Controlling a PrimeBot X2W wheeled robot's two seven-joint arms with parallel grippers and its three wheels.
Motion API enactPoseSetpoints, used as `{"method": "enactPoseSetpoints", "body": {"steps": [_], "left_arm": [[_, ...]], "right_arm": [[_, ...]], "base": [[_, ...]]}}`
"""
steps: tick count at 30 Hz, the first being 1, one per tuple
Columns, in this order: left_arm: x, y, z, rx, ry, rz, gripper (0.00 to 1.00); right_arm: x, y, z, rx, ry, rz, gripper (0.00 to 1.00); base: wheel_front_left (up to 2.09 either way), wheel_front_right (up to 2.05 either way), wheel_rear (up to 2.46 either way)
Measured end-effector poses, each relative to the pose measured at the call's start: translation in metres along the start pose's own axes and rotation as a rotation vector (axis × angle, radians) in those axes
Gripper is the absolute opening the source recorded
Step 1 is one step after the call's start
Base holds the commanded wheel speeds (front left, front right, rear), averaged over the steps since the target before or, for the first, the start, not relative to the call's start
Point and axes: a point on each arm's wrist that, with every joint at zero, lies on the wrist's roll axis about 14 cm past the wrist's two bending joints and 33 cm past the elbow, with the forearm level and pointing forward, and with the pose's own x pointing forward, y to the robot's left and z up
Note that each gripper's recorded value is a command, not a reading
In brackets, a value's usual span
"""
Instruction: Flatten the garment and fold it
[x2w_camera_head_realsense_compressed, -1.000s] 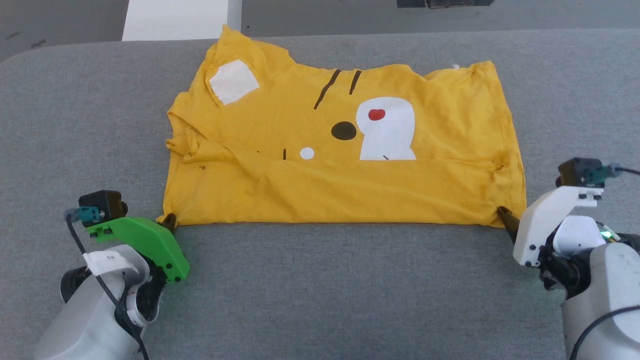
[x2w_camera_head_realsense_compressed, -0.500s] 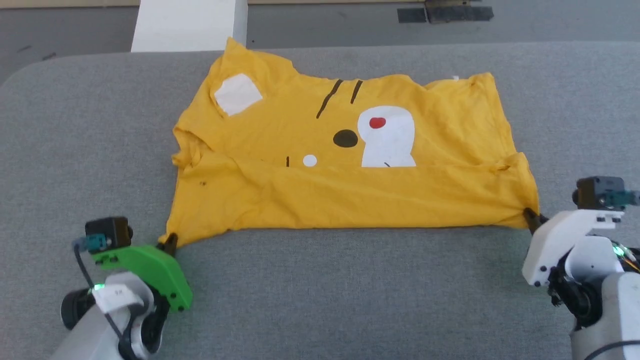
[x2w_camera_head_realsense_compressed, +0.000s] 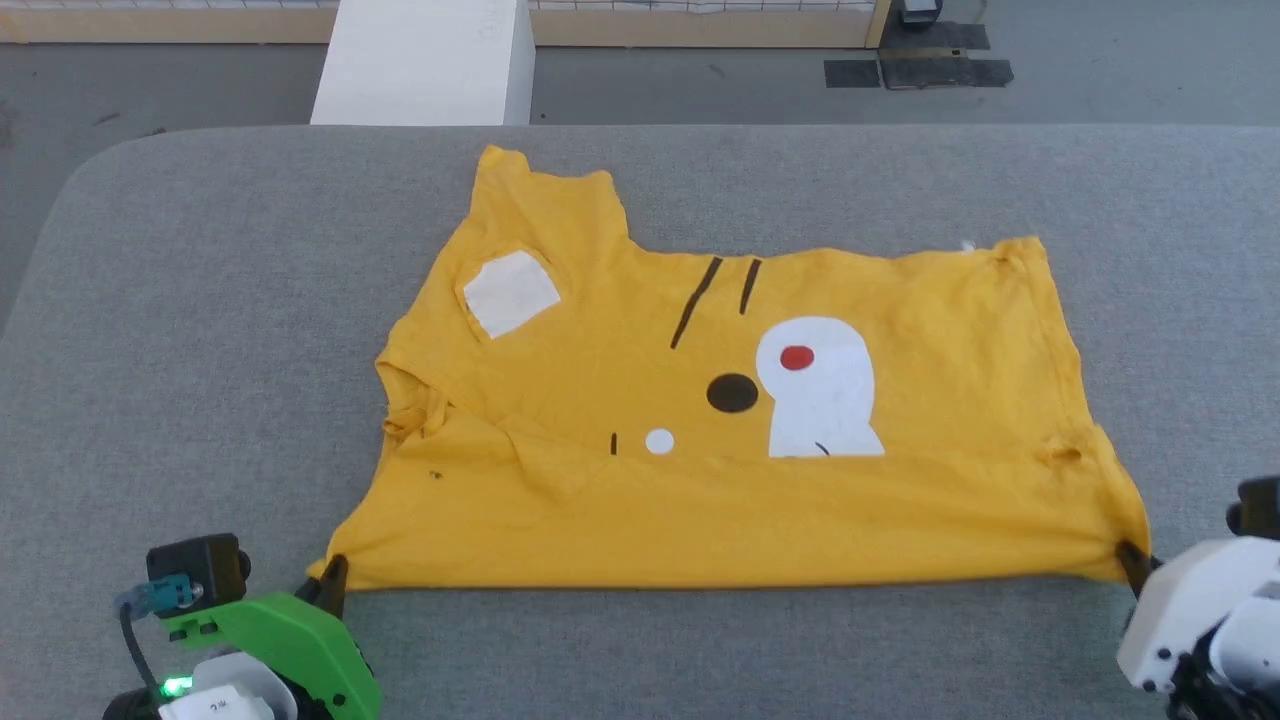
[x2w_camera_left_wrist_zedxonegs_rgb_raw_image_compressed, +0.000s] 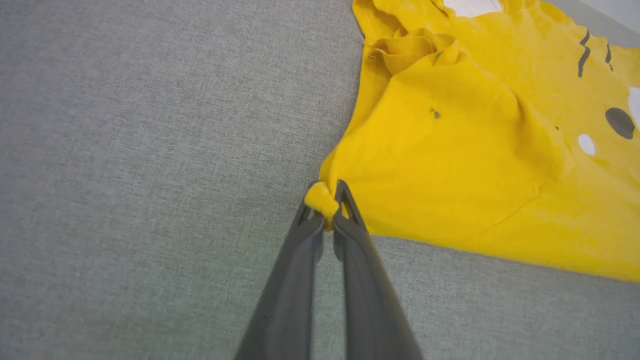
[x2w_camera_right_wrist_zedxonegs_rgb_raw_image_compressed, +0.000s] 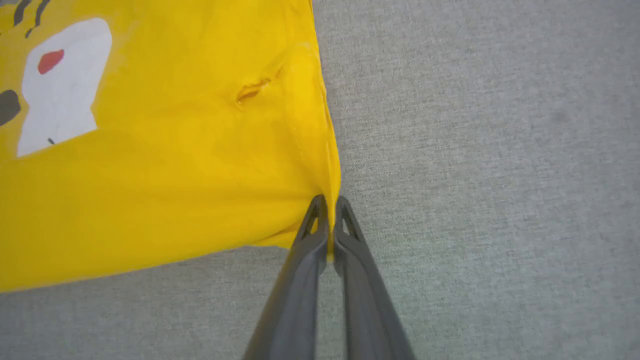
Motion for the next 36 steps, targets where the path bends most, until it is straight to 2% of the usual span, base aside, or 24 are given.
{"method": "enactPoseSetpoints", "body": {"steps": [9, 12, 13, 14, 19, 23, 24, 29, 32, 36], "left_arm": [[-0.002, 0.003, -0.025, -0.009, 0.080, 0.009, 0.00], [0.005, 0.004, -0.052, -0.024, 0.148, 0.013, 0.00], [0.007, 0.005, -0.056, -0.028, 0.155, 0.016, 0.58], [0.008, 0.004, -0.057, -0.036, 0.159, 0.014, 1.00], [0.008, -0.007, -0.050, -0.048, 0.124, -0.030, 1.00], [0.007, -0.010, -0.028, -0.015, 0.020, -0.072, 1.00], [0.011, -0.007, 0.007, 0.090, -0.108, -0.095, 1.00], [0.027, -0.029, 0.096, 0.292, -0.385, -0.200, 1.00], [0.040, -0.050, 0.135, 0.370, -0.472, -0.265, 1.00], [0.069, -0.072, 0.171, 0.442, -0.490, -0.326, 1.00]], "right_arm": [[-0.008, -0.018, -0.045, 0.046, 0.145, -0.033, 0.00], [0.001, -0.019, -0.051, 0.050, 0.122, -0.039, 0.00], [0.004, -0.017, -0.053, 0.057, 0.103, -0.031, 0.43], [0.005, -0.016, -0.052, 0.061, 0.087, -0.027, 1.00], [0.003, -0.006, -0.032, 0.074, -0.050, 0.009, 1.00], [-0.007, 0.005, -0.005, 0.053, -0.214, 0.042, 1.00], [-0.019, 0.015, 0.016, 0.029, -0.339, 0.069, 1.00], [-0.031, 0.035, 0.049, -0.021, -0.520, 0.115, 1.00], [-0.031, 0.044, 0.063, -0.049, -0.594, 0.133, 1.00], [-0.023, 0.056, 0.078, -0.073, -0.660, 0.156, 1.00]], "base": [[0.00, 0.00, 0.00], [0.00, 0.00, 0.00], [0.00, 0.00, 0.00], [0.00, 0.00, 0.00], [0.00, 0.00, 0.00], [0.00, 0.00, 0.00], [0.00, 0.00, 0.00], [0.00, 0.00, 0.00], [0.00, 0.00, 0.00], [0.00, 0.00, 0.00]]}}
